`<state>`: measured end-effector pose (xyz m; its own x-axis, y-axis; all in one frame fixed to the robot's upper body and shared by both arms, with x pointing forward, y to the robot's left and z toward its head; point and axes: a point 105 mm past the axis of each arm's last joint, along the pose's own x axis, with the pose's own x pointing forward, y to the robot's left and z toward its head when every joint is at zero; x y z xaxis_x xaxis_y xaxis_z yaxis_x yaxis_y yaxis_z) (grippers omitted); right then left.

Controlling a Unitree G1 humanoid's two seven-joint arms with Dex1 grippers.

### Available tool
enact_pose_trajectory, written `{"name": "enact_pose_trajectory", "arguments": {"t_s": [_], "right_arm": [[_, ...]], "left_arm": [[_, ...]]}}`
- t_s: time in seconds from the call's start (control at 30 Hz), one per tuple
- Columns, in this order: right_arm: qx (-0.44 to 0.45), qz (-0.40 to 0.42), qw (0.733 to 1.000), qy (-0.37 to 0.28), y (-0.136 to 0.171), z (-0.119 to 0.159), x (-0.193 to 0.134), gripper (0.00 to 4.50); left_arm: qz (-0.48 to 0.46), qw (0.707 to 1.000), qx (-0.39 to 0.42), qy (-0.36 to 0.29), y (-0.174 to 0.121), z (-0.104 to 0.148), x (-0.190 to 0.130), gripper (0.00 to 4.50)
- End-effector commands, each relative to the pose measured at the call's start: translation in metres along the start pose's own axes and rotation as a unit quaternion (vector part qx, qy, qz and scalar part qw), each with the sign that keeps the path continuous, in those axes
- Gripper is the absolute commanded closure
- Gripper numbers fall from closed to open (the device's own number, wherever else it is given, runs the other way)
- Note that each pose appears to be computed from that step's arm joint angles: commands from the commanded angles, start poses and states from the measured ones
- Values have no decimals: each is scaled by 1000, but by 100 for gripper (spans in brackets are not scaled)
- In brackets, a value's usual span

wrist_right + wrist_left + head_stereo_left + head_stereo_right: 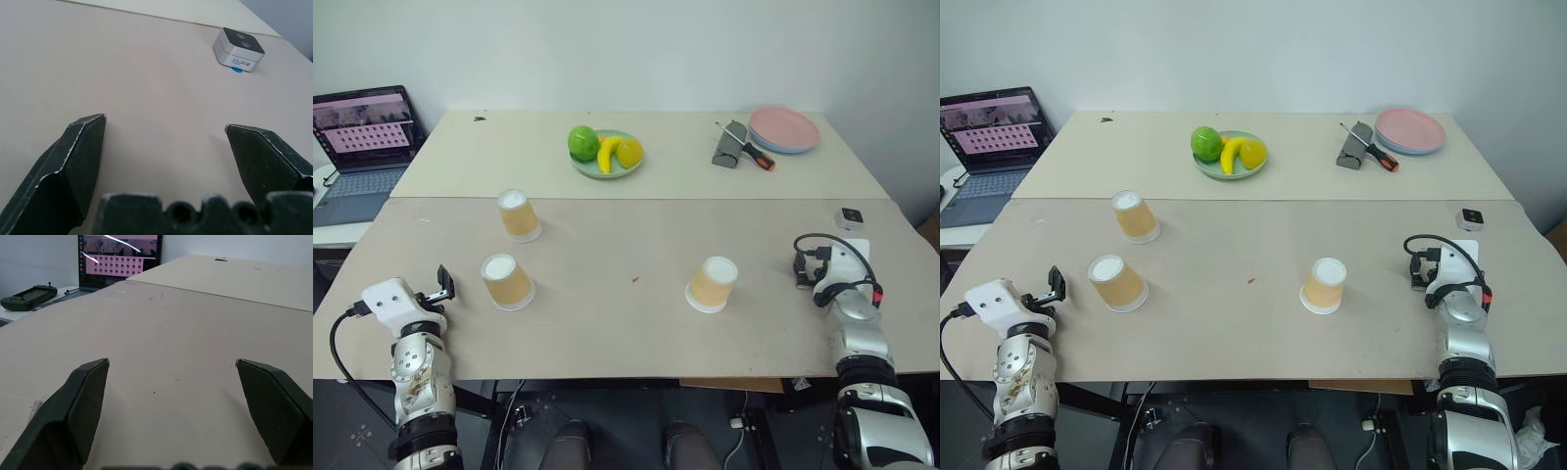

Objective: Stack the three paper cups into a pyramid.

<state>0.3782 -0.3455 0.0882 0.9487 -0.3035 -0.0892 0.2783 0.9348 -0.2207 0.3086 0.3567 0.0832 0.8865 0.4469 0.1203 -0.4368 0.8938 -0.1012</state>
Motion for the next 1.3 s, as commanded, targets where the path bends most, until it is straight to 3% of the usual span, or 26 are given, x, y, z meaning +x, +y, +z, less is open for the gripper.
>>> {"name": "enact_pose_trajectory", "arguments": {"t_s": [0.03,0.13,0.23,0.27,0.33,0.4,0.53,0.63,1.0,1.3], "right_arm": [[21,-14,1000,-18,-14,15,3,0],[74,58,992,-89,-15,76,5,0],[77,137,980,-123,-4,113,-3,0],[66,208,965,-144,10,137,-14,0],[37,344,923,-171,43,173,-44,0],[14,435,884,-172,67,187,-71,0],[-50,642,749,-154,117,187,-153,0],[-67,697,700,-137,133,181,-179,0],[-85,734,659,-139,160,177,-198,0],[-94,738,652,-145,163,176,-205,0]], "left_arm": [[-22,999,0,-31,1,25,7,7],[-132,989,-3,-70,-16,69,3,7],[-186,980,3,-74,-24,91,-2,7],[-226,971,8,-74,-34,102,-8,7],[-304,950,10,-68,-54,119,-22,7],[-351,934,11,-57,-67,126,-35,7],[-450,893,22,-12,-85,124,-66,7],[-472,881,34,14,-86,118,-76,7],[-483,867,111,62,-79,98,-85,7],[-476,868,116,81,-70,84,-77,7]]}}
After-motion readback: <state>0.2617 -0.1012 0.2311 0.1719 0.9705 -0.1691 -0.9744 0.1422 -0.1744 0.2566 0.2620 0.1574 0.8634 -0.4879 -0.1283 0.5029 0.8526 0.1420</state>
